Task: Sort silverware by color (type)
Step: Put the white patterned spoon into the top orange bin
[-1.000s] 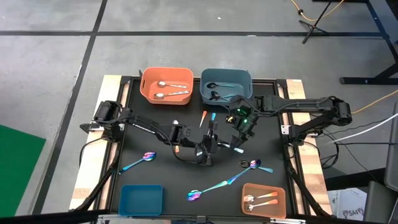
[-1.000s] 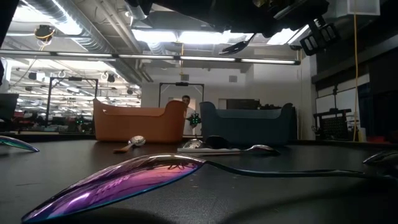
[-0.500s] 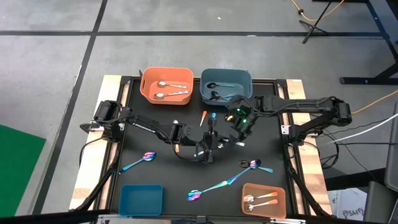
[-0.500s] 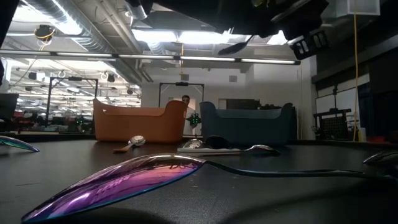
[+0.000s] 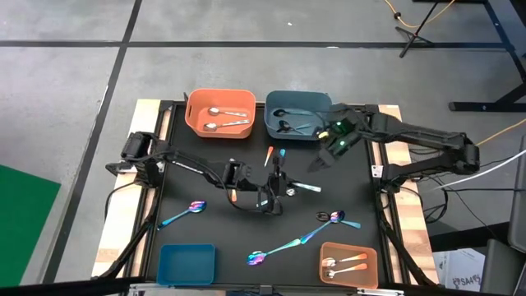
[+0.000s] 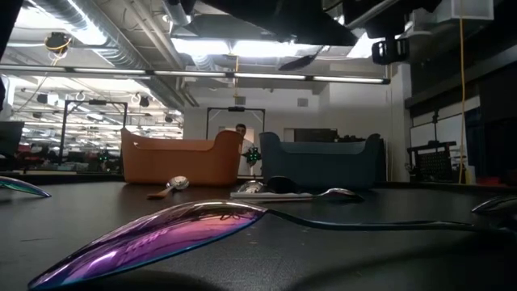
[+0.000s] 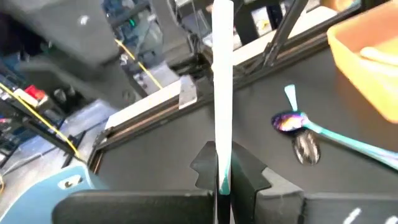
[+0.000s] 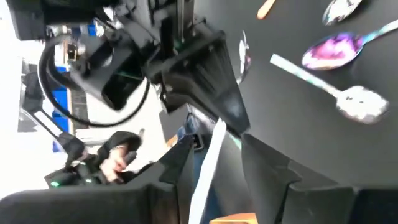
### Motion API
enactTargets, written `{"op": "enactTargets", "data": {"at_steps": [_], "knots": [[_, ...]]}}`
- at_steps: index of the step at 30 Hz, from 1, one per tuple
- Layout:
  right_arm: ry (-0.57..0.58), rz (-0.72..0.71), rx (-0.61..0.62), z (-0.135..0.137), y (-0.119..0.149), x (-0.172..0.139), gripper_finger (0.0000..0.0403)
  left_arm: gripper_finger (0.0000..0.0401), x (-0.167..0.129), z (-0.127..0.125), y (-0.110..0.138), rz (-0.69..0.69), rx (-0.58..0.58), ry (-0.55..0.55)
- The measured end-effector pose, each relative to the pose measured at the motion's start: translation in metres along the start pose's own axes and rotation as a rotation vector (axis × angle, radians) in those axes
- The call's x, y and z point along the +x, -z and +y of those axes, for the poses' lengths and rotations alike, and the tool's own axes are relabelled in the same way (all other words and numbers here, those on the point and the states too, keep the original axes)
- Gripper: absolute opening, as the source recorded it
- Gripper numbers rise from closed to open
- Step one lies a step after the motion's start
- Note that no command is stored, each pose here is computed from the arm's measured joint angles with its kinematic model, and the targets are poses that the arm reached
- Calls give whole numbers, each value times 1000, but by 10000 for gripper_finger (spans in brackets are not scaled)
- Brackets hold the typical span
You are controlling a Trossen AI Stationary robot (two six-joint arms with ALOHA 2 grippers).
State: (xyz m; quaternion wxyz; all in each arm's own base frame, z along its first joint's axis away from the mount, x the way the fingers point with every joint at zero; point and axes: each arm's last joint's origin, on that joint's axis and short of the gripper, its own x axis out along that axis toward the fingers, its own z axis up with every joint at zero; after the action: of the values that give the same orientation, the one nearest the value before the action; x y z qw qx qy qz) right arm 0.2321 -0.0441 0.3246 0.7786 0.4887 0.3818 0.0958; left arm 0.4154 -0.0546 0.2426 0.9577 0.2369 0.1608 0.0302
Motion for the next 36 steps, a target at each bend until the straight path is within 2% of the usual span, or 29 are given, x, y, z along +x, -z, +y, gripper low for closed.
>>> {"op": "enactTargets", "data": {"at_steps": [6, 12, 19, 25, 29, 36], "knots": [[107, -104, -106, -4, 6, -24, 120, 10, -22, 33, -3, 94, -43, -18], [244, -145, -194, -9, 11, -32, 120, 10, -52, 74, 3, 234, -78, -48], [268, -138, -248, -9, 12, -32, 120, 10, -91, 128, 18, 382, -126, -126], [297, -151, -332, -9, 11, -32, 120, 10, -112, 165, 50, 576, -179, -181], [296, -152, -344, -9, 10, -32, 120, 10, -122, 188, 75, 701, -231, -212], [295, -154, -367, -9, 10, -32, 120, 10, -132, 223, 115, 791, -362, -206]]}}
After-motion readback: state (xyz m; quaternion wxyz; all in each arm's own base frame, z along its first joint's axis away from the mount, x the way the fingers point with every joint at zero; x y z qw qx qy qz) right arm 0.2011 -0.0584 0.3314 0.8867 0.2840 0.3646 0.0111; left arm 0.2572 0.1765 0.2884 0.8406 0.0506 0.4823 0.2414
